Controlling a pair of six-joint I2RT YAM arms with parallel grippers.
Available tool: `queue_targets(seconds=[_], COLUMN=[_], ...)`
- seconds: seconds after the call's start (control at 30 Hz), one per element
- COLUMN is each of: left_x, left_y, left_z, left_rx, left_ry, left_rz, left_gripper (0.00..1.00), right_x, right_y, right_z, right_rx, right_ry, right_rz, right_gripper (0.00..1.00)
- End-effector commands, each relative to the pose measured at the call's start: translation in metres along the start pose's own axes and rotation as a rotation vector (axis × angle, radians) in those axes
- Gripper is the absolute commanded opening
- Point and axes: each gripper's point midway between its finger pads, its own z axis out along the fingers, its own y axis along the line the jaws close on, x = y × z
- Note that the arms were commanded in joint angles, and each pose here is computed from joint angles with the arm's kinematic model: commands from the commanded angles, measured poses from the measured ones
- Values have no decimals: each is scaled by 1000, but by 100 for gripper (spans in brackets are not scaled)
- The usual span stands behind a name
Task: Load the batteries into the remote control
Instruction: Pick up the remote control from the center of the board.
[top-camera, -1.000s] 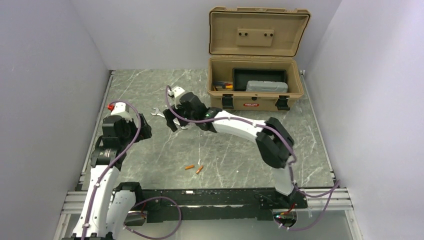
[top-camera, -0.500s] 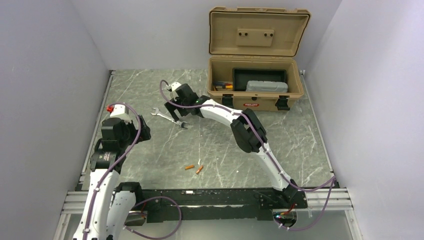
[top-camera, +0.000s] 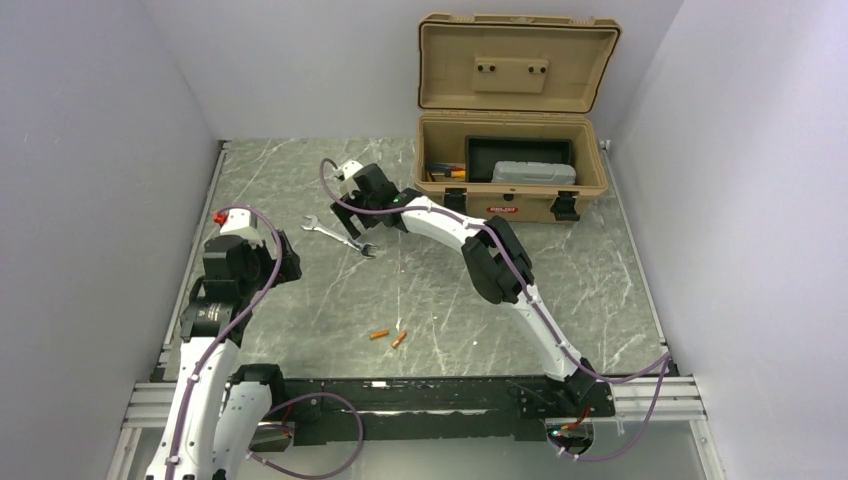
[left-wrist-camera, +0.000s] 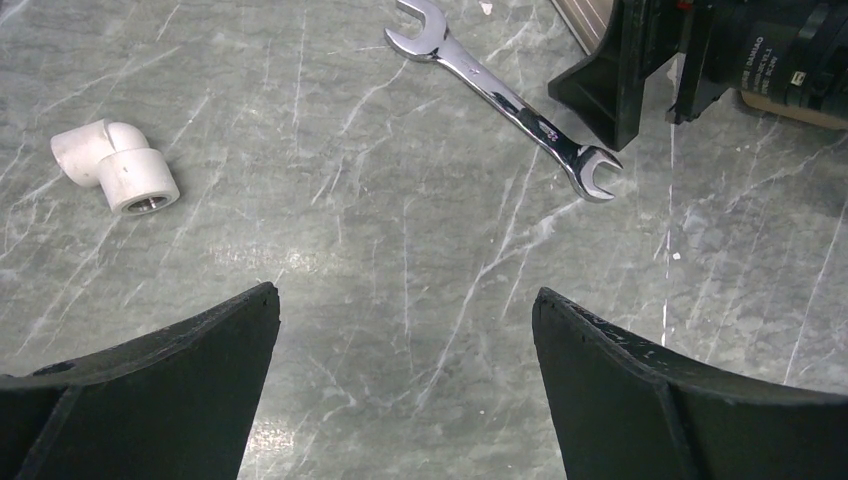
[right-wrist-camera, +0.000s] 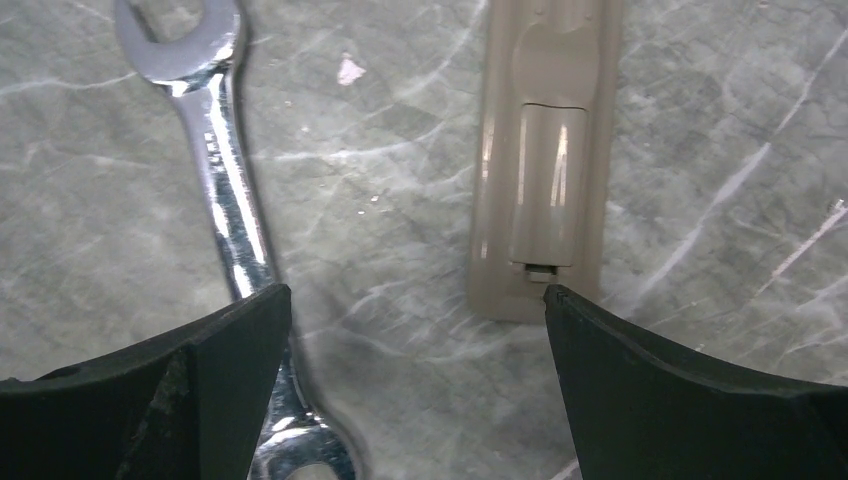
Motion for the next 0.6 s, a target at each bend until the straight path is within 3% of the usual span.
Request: queue_targets(seconds=[0.0,0.27,0.57], left_x=[1,3,5], left_y=[2,2,3], left_z=[2,4,5], left_rx=[-8,-11,-13], left_ry=[5,17,26], left_rz=[14,11,9], left_gripper=[99,100,99], right_x=[-29,-38,-14], right_y=[-18,-27,-34], right_z=[-3,-1,21], right_rx=[33,43,10], right_ry=[-78,-101,-34], right_rz=[-23,-23,-22], right_gripper=[100,100,100])
